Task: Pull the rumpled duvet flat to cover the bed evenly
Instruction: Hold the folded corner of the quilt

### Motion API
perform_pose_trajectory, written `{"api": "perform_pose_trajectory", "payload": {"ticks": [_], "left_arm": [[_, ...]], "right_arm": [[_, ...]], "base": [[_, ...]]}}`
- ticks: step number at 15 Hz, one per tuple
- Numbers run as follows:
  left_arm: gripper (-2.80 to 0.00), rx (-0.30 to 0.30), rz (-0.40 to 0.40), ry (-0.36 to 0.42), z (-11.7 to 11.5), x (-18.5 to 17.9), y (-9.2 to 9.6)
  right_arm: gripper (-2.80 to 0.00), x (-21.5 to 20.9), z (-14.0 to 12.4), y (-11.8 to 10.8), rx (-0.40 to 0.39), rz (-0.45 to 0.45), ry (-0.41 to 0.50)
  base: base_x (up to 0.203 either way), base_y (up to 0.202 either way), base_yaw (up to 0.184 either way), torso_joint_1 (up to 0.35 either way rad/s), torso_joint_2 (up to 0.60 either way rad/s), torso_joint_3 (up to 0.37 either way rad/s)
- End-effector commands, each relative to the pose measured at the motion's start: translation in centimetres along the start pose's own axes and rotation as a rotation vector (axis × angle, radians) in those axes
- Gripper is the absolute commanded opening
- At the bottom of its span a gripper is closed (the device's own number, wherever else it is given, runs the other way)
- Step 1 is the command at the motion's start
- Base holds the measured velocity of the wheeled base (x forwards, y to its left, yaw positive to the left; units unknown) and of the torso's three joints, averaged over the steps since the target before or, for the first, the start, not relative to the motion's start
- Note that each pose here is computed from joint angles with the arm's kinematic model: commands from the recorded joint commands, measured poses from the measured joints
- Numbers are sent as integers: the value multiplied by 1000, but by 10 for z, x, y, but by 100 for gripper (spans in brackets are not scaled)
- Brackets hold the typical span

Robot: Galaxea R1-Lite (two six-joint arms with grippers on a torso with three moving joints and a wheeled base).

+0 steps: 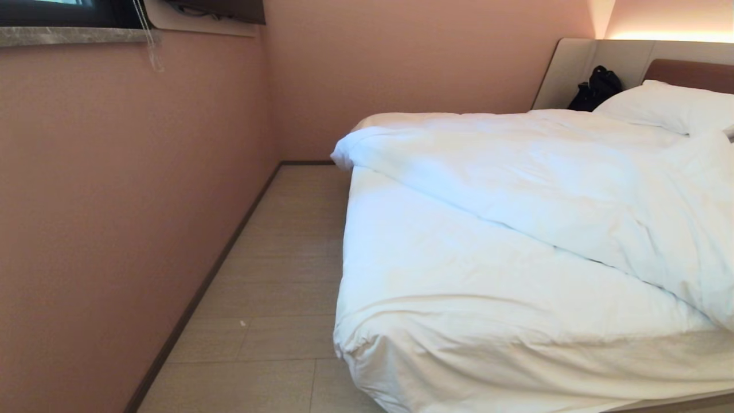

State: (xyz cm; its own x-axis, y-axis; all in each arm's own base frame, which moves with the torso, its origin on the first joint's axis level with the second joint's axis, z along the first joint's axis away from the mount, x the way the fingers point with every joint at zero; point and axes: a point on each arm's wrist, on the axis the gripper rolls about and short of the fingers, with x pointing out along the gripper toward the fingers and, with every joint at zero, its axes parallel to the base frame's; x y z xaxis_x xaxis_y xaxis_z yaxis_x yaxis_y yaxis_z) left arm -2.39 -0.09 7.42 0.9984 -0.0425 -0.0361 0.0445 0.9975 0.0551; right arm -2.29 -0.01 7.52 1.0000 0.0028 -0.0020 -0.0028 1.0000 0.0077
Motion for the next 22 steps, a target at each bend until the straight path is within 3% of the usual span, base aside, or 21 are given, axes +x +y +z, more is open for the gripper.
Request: {"api": "perform_pose_trajectory", "payload": {"ticks": [1,22], "left_arm": [[-280,0,-1,2,0,0,0],[-280,2,-2,1,0,0,0]], "right_arm": [[-280,0,0,0,0,0,1],[-280,0,0,0,0,0,1]], "base": [[0,-195,-1,4,-2,2],[0,-194,0,3,3,2]]}}
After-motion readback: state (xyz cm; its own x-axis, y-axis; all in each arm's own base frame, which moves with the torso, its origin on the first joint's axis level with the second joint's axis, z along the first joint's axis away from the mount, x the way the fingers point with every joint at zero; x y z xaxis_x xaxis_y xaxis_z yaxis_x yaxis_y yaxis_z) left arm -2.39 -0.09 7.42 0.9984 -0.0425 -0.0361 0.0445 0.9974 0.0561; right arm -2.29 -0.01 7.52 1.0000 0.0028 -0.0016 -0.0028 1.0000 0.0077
